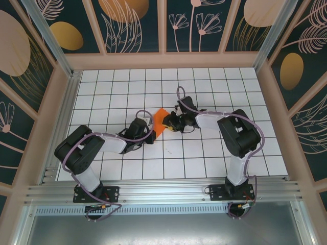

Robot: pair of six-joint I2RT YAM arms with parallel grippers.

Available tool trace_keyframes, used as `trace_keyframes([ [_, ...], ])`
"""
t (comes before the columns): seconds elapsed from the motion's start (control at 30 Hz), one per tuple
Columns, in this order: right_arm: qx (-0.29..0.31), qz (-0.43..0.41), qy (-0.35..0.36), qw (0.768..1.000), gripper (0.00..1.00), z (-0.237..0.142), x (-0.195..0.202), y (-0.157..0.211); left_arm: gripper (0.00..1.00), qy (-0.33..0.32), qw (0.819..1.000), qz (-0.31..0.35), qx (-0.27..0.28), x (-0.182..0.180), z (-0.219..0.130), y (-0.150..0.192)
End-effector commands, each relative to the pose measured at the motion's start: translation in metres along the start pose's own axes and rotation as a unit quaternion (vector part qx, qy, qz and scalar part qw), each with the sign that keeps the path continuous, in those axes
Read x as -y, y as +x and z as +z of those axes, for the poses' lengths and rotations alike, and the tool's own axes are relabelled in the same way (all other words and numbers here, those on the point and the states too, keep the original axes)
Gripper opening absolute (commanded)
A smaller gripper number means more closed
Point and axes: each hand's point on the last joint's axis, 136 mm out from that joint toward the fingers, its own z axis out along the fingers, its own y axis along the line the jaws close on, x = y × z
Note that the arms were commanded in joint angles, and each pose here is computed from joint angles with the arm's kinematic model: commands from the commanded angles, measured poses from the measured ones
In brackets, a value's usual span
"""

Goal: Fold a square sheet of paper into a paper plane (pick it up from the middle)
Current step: Fold the wing for the fifth time at the center of the table.

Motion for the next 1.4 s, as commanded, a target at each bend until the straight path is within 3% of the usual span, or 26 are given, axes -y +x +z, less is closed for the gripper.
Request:
trace_keyframes([
  [0.0, 0.018, 0.005, -0.017, 1.000, 0.39, -0.018, -0.019, -0.005, 0.02, -0.041, 0.996, 0.070, -0.023, -0.010, -0.001, 0.008],
  [0.2, 0.002, 0.019, -0.019, 1.000, 0.44, -0.015, -0.031, -0.009, 0.01, -0.067, 0.988, 0.135, -0.022, -0.014, -0.004, 0.008],
  [0.4, -0.018, 0.039, -0.003, 0.999, 0.59, -0.008, -0.037, -0.016, 0.00, -0.093, 0.976, 0.195, -0.025, -0.016, -0.004, 0.009],
  [0.67, -0.036, 0.063, 0.023, 0.997, 0.62, 0.010, -0.036, -0.022, 0.00, -0.115, 0.967, 0.226, -0.009, -0.022, -0.006, 0.005],
  [1.07, -0.064, 0.039, 0.068, 0.995, 0.55, 0.038, -0.034, -0.011, 0.00, -0.122, 0.962, 0.243, -0.015, -0.021, -0.003, 0.008],
  [1.37, -0.041, 0.001, 0.086, 0.995, 0.36, 0.037, -0.032, -0.025, 0.00, -0.121, 0.963, 0.238, -0.022, -0.022, -0.001, 0.013],
])
